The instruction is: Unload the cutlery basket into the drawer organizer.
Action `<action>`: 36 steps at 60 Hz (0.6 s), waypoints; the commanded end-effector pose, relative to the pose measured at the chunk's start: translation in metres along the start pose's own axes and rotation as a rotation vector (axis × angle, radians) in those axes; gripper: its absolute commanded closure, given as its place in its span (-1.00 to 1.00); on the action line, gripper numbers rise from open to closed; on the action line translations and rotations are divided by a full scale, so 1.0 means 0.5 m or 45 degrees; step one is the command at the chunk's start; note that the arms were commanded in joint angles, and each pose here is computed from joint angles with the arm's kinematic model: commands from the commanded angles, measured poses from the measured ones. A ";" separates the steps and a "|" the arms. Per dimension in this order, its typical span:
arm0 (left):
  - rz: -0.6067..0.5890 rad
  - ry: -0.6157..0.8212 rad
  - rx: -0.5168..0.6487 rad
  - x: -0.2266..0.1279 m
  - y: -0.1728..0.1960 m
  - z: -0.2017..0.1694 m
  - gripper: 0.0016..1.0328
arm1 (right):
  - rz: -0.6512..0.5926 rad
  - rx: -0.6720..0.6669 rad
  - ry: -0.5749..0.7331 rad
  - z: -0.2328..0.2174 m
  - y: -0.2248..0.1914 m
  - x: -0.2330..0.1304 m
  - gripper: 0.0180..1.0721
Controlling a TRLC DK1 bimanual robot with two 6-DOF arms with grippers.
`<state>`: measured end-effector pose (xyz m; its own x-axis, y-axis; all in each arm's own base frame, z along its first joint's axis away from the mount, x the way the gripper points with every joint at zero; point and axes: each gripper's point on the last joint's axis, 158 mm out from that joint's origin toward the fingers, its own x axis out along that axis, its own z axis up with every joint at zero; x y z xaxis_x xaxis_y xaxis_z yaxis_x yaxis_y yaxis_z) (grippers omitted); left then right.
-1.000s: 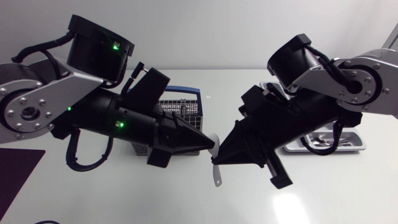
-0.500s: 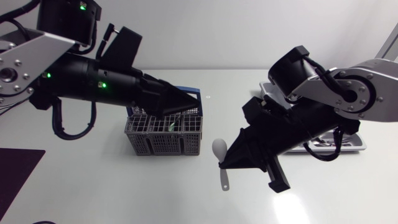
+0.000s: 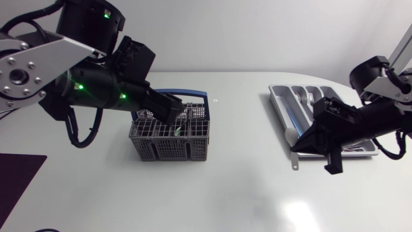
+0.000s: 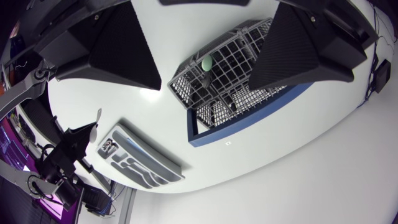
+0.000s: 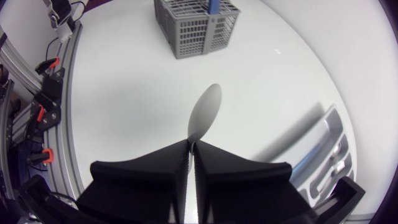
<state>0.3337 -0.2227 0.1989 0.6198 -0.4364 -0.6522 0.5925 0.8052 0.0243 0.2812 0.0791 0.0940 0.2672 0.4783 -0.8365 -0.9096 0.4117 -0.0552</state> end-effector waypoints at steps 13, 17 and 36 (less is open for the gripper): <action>0.054 0.143 0.044 0.044 -0.002 -0.062 -0.91 | -0.259 -0.014 0.194 -0.163 -0.174 -0.071 0.89; 0.051 0.150 0.047 0.045 -0.005 -0.066 -0.91 | -0.319 -0.015 0.226 -0.197 -0.209 -0.083 0.89; 0.063 0.199 0.029 0.061 -0.006 -0.089 -0.91 | -0.552 -0.024 0.459 -0.372 -0.341 -0.085 0.89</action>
<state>0.3327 -0.2225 0.1642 0.5896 -0.3545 -0.7258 0.5777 0.8130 0.0722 0.3641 -0.1424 0.0489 0.5024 0.0025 -0.8646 -0.7381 0.5221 -0.4274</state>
